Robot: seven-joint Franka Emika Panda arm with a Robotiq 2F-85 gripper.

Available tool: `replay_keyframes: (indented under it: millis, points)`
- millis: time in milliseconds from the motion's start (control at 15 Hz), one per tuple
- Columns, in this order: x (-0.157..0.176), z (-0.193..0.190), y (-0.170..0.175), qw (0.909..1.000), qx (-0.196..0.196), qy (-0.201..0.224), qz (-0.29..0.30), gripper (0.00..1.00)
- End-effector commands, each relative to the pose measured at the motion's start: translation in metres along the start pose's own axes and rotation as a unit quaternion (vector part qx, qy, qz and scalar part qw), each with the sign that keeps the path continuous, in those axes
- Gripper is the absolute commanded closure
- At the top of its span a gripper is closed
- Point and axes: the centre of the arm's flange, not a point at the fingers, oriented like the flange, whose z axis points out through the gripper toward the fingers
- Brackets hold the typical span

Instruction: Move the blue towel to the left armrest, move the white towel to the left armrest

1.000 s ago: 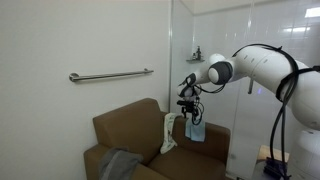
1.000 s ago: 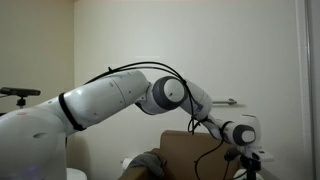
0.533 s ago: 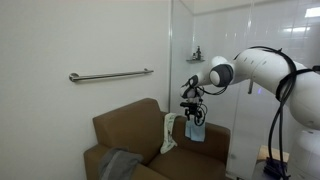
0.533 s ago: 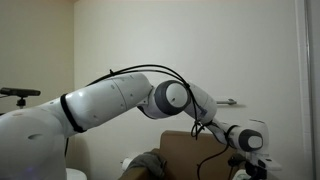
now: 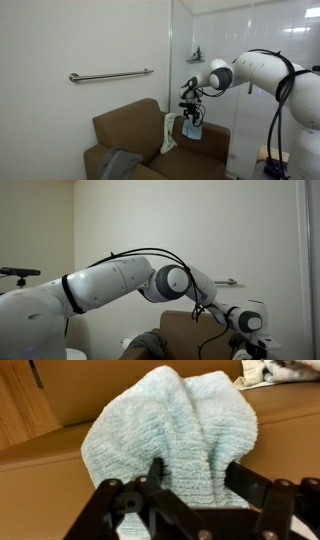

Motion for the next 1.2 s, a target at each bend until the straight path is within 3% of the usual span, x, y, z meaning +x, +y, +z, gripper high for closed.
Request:
replay_keyframes:
  millis: [0, 267, 333, 667, 1133]
  points:
    - [-0.003, 0.004, -0.004, 0.9995, 0.026, -0.002, 0.016, 0.65]
    - [-0.009, 0.008, -0.005, 0.9996, 0.028, -0.006, 0.008, 0.92]
    - [-0.012, 0.009, -0.005, 0.9996, 0.026, -0.007, 0.005, 0.94]
    - [-0.041, 0.002, 0.008, 0.9993, 0.028, -0.008, -0.023, 0.96]
    - [-0.124, -0.022, 0.038, 0.9959, 0.032, 0.013, -0.084, 0.96]
